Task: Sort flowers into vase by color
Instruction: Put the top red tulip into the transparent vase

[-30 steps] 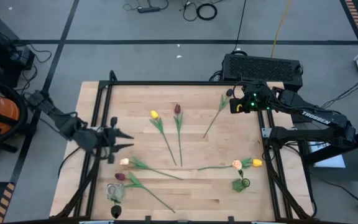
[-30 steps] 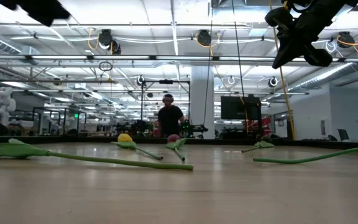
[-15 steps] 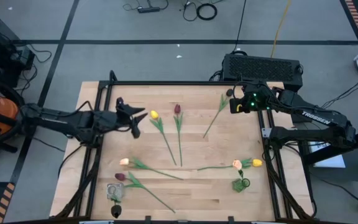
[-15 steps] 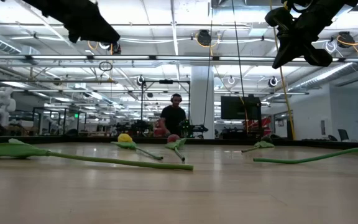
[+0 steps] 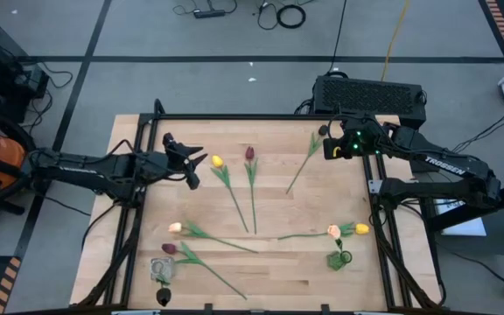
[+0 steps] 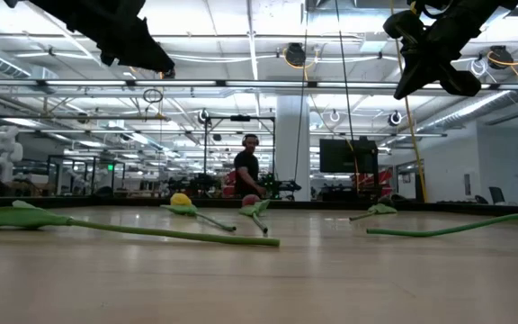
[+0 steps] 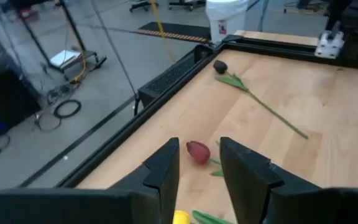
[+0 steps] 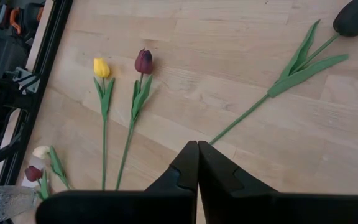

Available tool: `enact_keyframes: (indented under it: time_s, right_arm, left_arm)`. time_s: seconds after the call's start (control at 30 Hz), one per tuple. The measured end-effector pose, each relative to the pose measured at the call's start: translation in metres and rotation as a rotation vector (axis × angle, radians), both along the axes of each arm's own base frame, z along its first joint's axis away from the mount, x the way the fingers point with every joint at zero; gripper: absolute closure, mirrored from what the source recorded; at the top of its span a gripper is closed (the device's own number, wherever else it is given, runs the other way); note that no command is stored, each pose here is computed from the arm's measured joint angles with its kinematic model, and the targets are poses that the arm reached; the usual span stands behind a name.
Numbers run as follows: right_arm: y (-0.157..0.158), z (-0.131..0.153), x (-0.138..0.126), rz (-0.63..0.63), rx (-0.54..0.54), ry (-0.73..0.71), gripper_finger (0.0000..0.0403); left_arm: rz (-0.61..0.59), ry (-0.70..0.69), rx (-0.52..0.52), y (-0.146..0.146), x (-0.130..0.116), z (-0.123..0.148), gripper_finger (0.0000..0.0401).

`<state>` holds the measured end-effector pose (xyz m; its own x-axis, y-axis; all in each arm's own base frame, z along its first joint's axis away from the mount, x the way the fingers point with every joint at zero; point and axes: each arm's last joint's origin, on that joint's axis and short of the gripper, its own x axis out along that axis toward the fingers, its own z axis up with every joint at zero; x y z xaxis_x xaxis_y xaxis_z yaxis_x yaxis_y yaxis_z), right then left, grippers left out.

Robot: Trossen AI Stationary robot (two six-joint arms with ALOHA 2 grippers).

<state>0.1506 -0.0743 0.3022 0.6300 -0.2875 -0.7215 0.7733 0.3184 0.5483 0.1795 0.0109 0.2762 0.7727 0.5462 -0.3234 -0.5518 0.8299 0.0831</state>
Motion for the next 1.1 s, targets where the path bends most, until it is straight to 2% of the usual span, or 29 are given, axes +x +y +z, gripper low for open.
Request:
enact_keyframes:
  time_s: [0.13, 0.3, 0.6, 0.73, 0.87, 0.97, 1.03, 1.1]
  right_arm:
    - [-0.002, 0.0, 0.001, -0.033, -0.023, 0.007, 0.0403]
    - [-0.004, 0.004, 0.004, -0.083, -0.025, -0.054, 0.0403]
    - [-0.016, 0.013, 0.017, -0.216, -0.166, -0.16, 0.0403]
    - [-0.02, 0.021, 0.023, -0.235, -0.237, -0.244, 0.0403]
    - [-0.025, 0.034, 0.038, -0.149, -0.312, -0.401, 0.0403]
    - [-0.024, 0.048, 0.062, -0.057, -0.364, -0.505, 0.0403]
    - [-0.024, 0.056, 0.084, -0.009, -0.386, -0.473, 0.0403]
    - [-0.024, 0.062, 0.11, 0.038, -0.394, -0.381, 0.0403]
  left_arm:
    - [0.051, -0.047, -0.072, 0.004, 0.0, 0.0, 0.0278]
    - [0.091, -0.028, -0.083, 0.014, -0.002, -0.002, 0.0278]
    - [0.128, 0.017, -0.16, 0.041, -0.009, -0.008, 0.0278]
    - [0.124, 0.039, -0.142, 0.047, -0.011, -0.008, 0.0278]
    - [0.11, 0.075, -0.13, 0.049, -0.012, -0.01, 0.0278]
    - [0.126, 0.111, -0.139, 0.051, -0.015, -0.013, 0.0278]
    - [0.135, 0.132, -0.145, 0.052, -0.016, -0.015, 0.0278]
    - [0.14, 0.147, -0.153, 0.052, -0.017, -0.016, 0.0278]
